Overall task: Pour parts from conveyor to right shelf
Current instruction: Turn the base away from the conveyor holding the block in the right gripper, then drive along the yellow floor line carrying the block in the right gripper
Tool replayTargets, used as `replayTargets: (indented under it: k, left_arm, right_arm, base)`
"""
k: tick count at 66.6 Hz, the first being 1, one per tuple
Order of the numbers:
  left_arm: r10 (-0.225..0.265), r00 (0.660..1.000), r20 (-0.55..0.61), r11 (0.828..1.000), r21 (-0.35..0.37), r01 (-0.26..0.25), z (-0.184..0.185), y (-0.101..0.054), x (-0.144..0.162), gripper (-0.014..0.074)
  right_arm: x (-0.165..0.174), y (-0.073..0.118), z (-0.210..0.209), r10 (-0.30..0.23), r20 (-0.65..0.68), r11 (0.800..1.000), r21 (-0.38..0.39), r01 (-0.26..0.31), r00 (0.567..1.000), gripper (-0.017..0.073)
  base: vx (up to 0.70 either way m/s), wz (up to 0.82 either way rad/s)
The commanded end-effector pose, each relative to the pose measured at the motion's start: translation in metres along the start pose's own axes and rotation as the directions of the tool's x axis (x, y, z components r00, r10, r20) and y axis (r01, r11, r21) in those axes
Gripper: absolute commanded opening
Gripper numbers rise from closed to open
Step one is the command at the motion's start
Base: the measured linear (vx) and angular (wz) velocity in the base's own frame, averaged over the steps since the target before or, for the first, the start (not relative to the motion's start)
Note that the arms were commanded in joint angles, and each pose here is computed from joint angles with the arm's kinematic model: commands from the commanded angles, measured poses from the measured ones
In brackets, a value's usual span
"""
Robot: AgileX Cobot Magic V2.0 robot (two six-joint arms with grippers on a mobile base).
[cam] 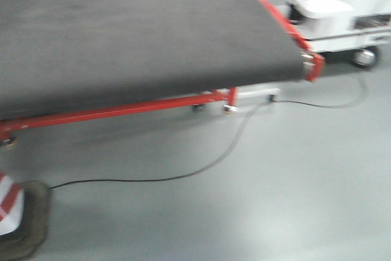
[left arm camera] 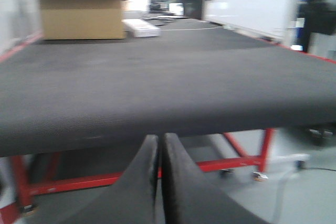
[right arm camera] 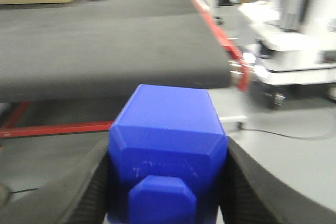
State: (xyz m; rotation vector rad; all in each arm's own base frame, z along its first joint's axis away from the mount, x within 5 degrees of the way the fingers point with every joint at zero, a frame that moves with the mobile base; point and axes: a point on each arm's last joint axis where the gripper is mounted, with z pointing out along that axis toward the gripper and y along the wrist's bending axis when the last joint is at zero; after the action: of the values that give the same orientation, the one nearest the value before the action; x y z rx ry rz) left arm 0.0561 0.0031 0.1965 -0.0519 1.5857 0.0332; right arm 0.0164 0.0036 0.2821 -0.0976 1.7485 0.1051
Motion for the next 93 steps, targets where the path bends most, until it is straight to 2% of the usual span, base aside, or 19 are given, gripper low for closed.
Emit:
replayTargets:
  k: [1, 12, 93]
  left_arm:
    - [-0.014, 0.995, 0.096, 1.0, 0.011, 0.013, -0.0018, -0.0007, -0.0134, -0.0006]
    - [-0.017, 0.995, 0.095, 0.999, 0.042, 0.013, -0.0019, -0.0024, -0.0133, -0.0006]
    - [-0.017, 0.995, 0.095, 0.999, 0.042, 0.013, -0.0019, -0.0024, -0.0133, -0.0006]
  right_arm:
    - [-0.014, -0.0004, -0.0022, -0.007, 0.086, 1.0, 0.009, 0.006, 0.996, -0.0005]
    - [-0.014, -0.0004, -0.0022, -0.007, 0.086, 1.0, 0.009, 0.006, 0.996, -0.0005]
    - [-0.014, -0.0005, -0.0022, -0.009, 0.086, 1.0, 0.011, 0.009, 0.996, -0.0005]
  base:
    - [-0.29, -0.69]
    - [-0.29, -0.73]
    - [-0.22, -0.75]
